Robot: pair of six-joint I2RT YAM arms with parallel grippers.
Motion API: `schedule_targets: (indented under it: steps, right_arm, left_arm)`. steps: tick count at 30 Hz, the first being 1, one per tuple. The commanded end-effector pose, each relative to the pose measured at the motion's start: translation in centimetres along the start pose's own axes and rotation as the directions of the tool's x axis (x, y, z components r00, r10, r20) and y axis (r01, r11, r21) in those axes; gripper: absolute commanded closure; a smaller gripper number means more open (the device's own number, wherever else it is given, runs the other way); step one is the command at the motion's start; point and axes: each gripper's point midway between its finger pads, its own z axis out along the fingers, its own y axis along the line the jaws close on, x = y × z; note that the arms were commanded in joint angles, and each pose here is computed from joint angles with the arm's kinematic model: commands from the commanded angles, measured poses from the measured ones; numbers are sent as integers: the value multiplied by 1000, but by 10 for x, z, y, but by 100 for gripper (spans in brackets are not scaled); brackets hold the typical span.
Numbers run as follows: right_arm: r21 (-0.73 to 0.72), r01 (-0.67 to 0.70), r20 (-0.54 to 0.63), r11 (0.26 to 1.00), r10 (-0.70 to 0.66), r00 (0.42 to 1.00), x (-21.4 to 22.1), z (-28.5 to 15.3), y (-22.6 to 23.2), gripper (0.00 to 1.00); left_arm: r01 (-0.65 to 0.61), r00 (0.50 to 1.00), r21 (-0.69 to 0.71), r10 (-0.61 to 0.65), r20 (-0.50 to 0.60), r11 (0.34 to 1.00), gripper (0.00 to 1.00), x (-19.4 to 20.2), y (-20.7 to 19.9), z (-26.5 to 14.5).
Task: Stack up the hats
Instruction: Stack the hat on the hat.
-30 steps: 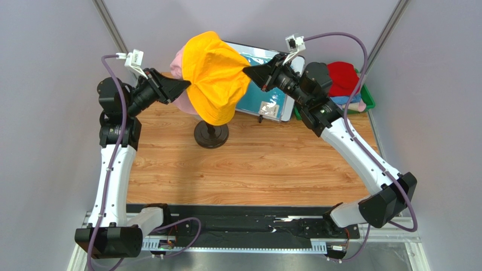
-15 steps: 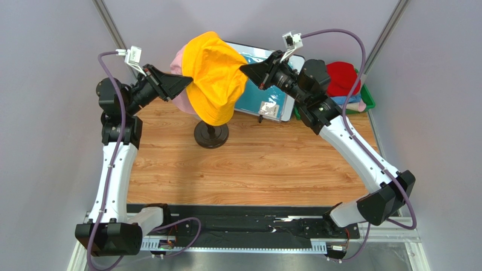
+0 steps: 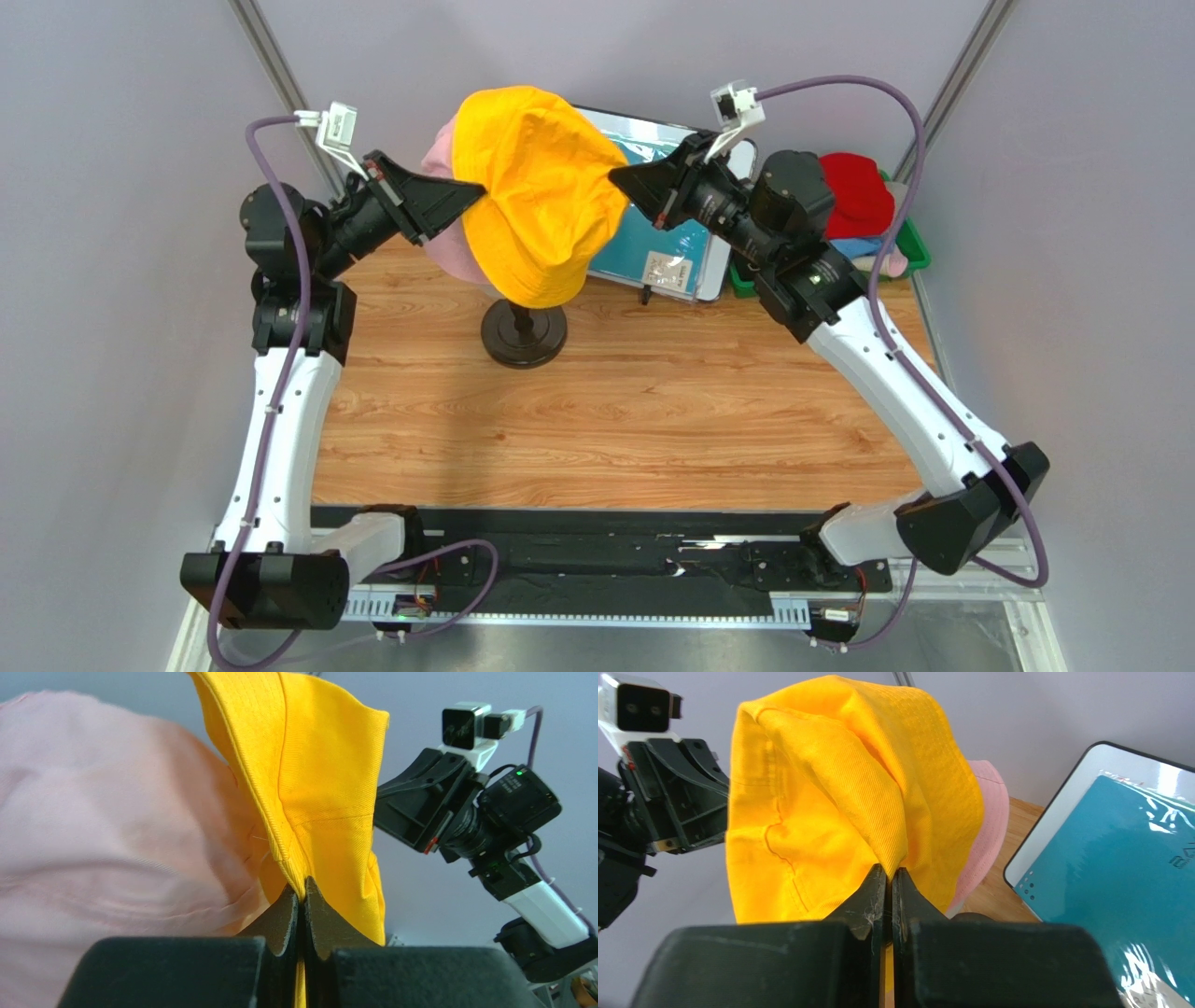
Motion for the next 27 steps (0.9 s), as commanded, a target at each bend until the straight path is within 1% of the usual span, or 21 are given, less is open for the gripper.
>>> schedule_targets:
  steps: [1, 2, 4, 5, 6, 7, 8, 9, 10, 12, 14, 16, 17, 18, 19, 22, 23, 24, 25, 26, 27]
  right_arm:
    - [21, 100, 89, 995, -101, 991, -51, -36, 21, 98]
    - [10, 102, 85, 995, -103, 991, -51, -41, 25, 80]
    - [-42, 96, 40, 994, -95, 995, -40, -48, 34, 49]
    - [-54, 85, 9, 995, -84, 996, -25, -51, 32, 24]
    - [-113, 90, 17, 990, -88, 996, -26, -61, 45, 12]
    - [-135, 84, 17, 987, -83, 996, -22, -67, 49, 7]
    - [-132, 64, -21, 989, -67, 998, 0, -70, 41, 4]
    - [-163, 76, 29, 984, -72, 997, -9, -83, 52, 4]
    - [-164, 63, 27, 985, -59, 998, -1, -87, 50, 3]
    - [-195, 29, 25, 980, -24, 999, 15, -96, 51, 3]
    - [-248, -12, 5, 969, 13, 1000, 27, -100, 58, 4]
    - [-322, -20, -11, 946, 18, 1000, 48, -101, 72, 4]
    - [-331, -1, -6, 944, -1, 1000, 55, -99, 75, 5]
    - [-304, 10, 9, 953, -8, 1000, 60, -95, 73, 5]
    - [-323, 6, -9, 947, -9, 1000, 71, -93, 84, 5]
    - [-328, -28, -15, 944, 25, 1000, 81, -88, 89, 8]
    - [-344, -21, 7, 939, 25, 1000, 79, -89, 94, 8]
    - [-321, -16, 26, 947, 25, 999, 81, -89, 90, 8]
    - [-321, -17, 14, 947, 23, 1000, 95, -90, 92, 8]
    - [-319, -9, 36, 948, 21, 999, 95, -93, 95, 8]
    - [-259, 6, 67, 966, 12, 998, 95, -90, 87, 7]
  left_arm:
    - [-95, 992, 149, 81, 101, 984, 100, -42, -83, -13]
    - [-105, 989, 177, 85, 118, 979, 100, -49, -101, -18]
    - [-100, 988, 192, 76, 132, 976, 100, -54, -114, -22]
    - [-84, 989, 209, 56, 136, 974, 100, -57, -125, -27]
    - [-74, 989, 213, 45, 138, 974, 100, -58, -128, -28]
    - [-57, 990, 222, 27, 136, 973, 100, -59, -132, -29]
    - [-55, 990, 226, 23, 141, 973, 100, -61, -135, -29]
    - [-57, 990, 237, 24, 137, 970, 100, -61, -139, -30]
    - [-66, 990, 254, 33, 134, 965, 100, -64, -148, -31]
    - [-50, 994, 259, 21, 111, 965, 100, -64, -148, -28]
    - [-44, 993, 266, 13, 115, 963, 100, -66, -152, -26]
    - [-32, 991, 252, -3, 135, 967, 100, -68, -151, -23]
    - [-34, 988, 245, -4, 156, 969, 100, -69, -152, -22]
    - [-27, 979, 210, -17, 201, 977, 100, -75, -147, -19]
    - [-42, 978, 221, -6, 210, 974, 100, -75, -155, -18]
    - [-2, 983, 239, -42, 179, 971, 100, -78, -157, -3]
    - [4, 981, 231, -49, 187, 973, 100, -80, -156, -1]
    - [15, 980, 218, -57, 189, 976, 100, -82, -154, 1]
    - [12, 977, 207, -55, 204, 978, 100, -85, -153, 2]
    - [12, 973, 185, -54, 226, 983, 100, -88, -148, 4]
    - [24, 973, 166, -61, 223, 986, 100, -86, -145, 5]
